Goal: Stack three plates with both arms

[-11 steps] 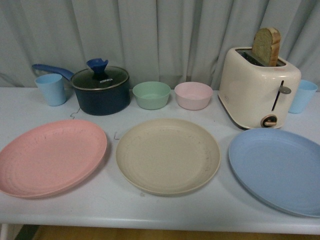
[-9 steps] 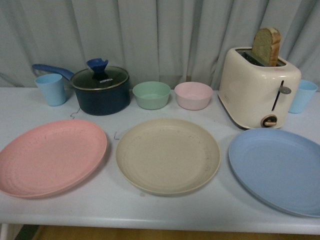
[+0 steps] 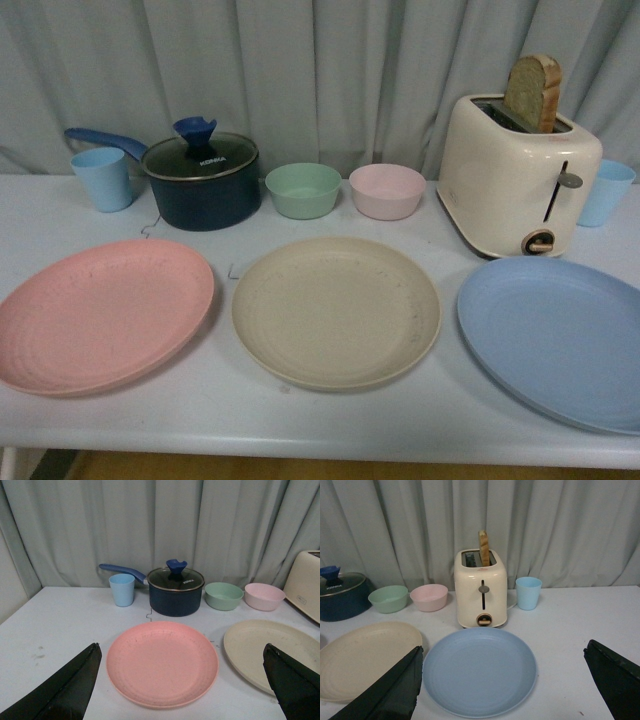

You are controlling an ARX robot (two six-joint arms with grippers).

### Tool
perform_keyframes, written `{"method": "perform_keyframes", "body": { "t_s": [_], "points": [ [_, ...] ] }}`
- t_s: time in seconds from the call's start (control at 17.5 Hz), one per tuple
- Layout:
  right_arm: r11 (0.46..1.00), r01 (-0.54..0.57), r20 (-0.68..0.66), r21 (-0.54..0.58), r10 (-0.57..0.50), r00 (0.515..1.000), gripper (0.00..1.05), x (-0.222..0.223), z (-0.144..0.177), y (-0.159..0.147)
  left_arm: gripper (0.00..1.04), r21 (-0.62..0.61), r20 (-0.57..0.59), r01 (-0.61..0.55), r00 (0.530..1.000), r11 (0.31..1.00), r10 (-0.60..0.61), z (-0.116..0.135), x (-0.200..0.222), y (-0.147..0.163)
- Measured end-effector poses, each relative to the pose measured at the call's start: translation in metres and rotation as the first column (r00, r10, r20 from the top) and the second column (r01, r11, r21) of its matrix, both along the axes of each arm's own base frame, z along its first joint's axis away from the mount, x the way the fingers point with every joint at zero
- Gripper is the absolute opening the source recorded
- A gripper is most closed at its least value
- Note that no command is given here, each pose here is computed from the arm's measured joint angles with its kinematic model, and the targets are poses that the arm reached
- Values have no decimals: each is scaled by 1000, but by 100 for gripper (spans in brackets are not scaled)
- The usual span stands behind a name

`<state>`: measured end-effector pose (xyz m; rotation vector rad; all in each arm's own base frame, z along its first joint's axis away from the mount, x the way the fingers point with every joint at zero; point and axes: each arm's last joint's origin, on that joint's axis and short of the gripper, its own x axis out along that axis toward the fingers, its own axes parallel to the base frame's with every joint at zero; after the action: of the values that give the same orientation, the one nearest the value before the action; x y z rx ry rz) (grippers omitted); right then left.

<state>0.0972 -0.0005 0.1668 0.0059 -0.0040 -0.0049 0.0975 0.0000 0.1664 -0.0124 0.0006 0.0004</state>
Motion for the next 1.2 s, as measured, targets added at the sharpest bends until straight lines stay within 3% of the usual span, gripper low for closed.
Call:
{"method": "perform_keyframes", "body": {
  "t_s": [0.68,0.74,0.8,0.86,0.91,1.14,1.2],
  "points": [
    [1000,0,0,0,0,1000,98,0,0,0,98,2,-14,-8,1000,1000,8,-1,0,0],
    [1000,1,0,0,-1,1000,98,0,0,0,98,58,-218,-87,971,994,98,-2,0,-2],
    [1000,1,0,-1,-1,1000,98,0,0,0,98,138,-344,-127,924,982,168,1,5,-2],
    [1000,-2,1,-2,2,1000,98,0,0,0,98,225,-419,-204,862,953,284,3,13,3],
    [1000,0,-1,-2,0,1000,98,0,0,0,98,249,-497,-205,811,947,307,-2,30,8],
    [1000,0,0,-2,0,1000,98,0,0,0,98,151,-599,-142,774,978,205,-4,89,21],
    [1000,0,0,-2,0,1000,98,0,0,0,98,66,-635,-89,764,994,110,-8,127,31]
  ]
}}
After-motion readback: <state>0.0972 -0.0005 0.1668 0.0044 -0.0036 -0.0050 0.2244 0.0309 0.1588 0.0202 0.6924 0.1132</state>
